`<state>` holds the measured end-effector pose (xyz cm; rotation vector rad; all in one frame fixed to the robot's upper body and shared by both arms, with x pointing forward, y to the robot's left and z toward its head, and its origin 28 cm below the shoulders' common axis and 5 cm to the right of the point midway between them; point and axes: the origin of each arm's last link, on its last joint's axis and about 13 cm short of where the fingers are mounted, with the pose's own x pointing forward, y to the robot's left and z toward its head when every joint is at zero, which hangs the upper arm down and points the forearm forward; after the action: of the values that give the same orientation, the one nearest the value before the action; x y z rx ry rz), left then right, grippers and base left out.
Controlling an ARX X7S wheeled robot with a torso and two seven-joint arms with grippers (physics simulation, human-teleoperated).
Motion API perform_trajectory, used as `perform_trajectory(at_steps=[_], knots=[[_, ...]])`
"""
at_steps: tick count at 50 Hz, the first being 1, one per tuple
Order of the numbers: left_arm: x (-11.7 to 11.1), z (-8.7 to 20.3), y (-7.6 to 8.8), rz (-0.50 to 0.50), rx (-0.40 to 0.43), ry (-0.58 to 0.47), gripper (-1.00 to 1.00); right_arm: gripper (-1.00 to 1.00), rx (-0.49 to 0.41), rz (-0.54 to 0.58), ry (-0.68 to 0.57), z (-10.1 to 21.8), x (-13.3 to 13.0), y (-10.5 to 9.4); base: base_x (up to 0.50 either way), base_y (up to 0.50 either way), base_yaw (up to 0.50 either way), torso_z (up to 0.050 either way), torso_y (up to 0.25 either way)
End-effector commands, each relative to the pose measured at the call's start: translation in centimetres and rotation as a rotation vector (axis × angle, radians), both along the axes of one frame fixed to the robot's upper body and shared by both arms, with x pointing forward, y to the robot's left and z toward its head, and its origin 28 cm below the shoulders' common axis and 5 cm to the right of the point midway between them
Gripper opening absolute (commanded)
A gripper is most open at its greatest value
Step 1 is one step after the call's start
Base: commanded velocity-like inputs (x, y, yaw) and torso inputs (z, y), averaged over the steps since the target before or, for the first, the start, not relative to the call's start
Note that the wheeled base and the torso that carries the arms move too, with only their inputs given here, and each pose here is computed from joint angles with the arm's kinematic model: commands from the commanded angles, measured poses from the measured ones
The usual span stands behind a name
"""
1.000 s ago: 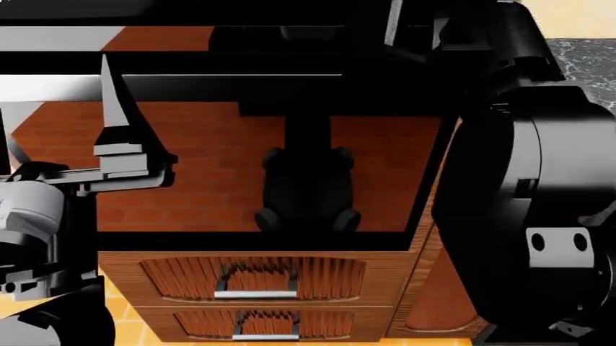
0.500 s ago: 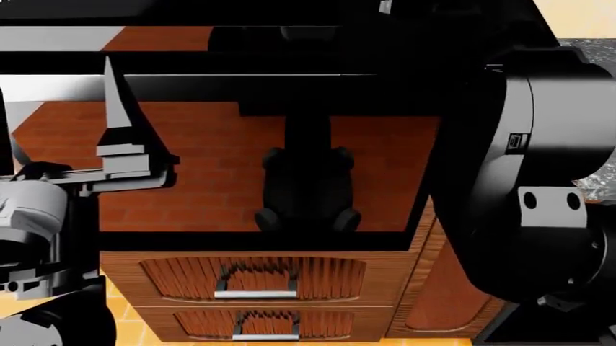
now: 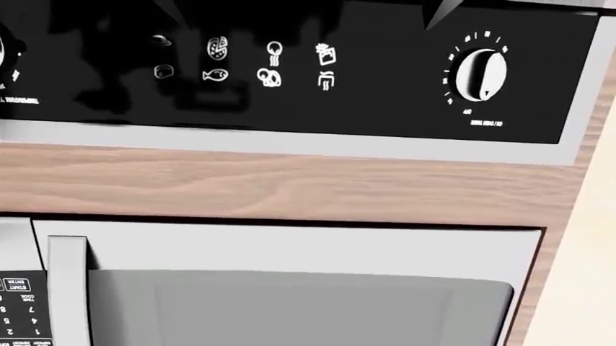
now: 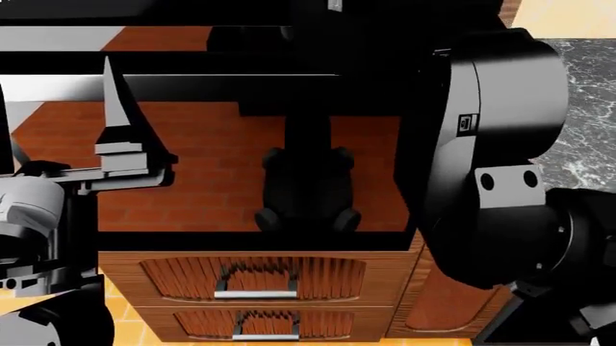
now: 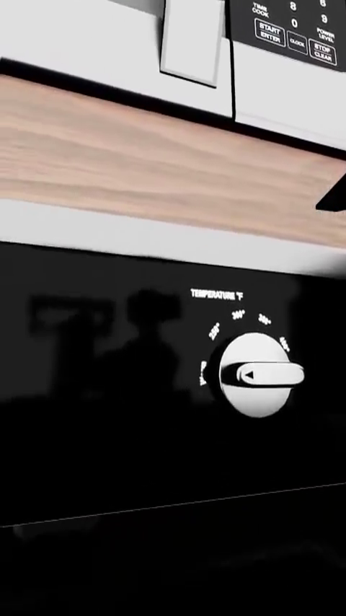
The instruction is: Preheat the oven by turning the temperature knob.
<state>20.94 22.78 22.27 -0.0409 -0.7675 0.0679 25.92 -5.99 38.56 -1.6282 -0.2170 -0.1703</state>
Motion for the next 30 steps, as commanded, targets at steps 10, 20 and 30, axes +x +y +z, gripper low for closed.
perform_trajectory(at_steps=[10, 20, 30], knots=[[0.0, 0.0, 0.1, 0.001, -0.004, 0.001, 1.00, 1.00, 0.026, -0.046, 0.048, -0.2, 2.1, -0.3, 0.00, 0.00, 0.00, 0.000, 0.000], [0.1, 0.0, 0.1, 0.000, -0.006, 0.003, 1.00, 1.00, 0.032, -0.064, 0.057, -0.1, 2.6, -0.4, 0.00, 0.00, 0.00, 0.000, 0.000], [0.1, 0.0, 0.2, -0.002, -0.006, 0.005, 1.00, 1.00, 0.045, -0.083, 0.059, 0.4, 3.1, -0.7, 0.00, 0.00, 0.00, 0.000, 0.000]])
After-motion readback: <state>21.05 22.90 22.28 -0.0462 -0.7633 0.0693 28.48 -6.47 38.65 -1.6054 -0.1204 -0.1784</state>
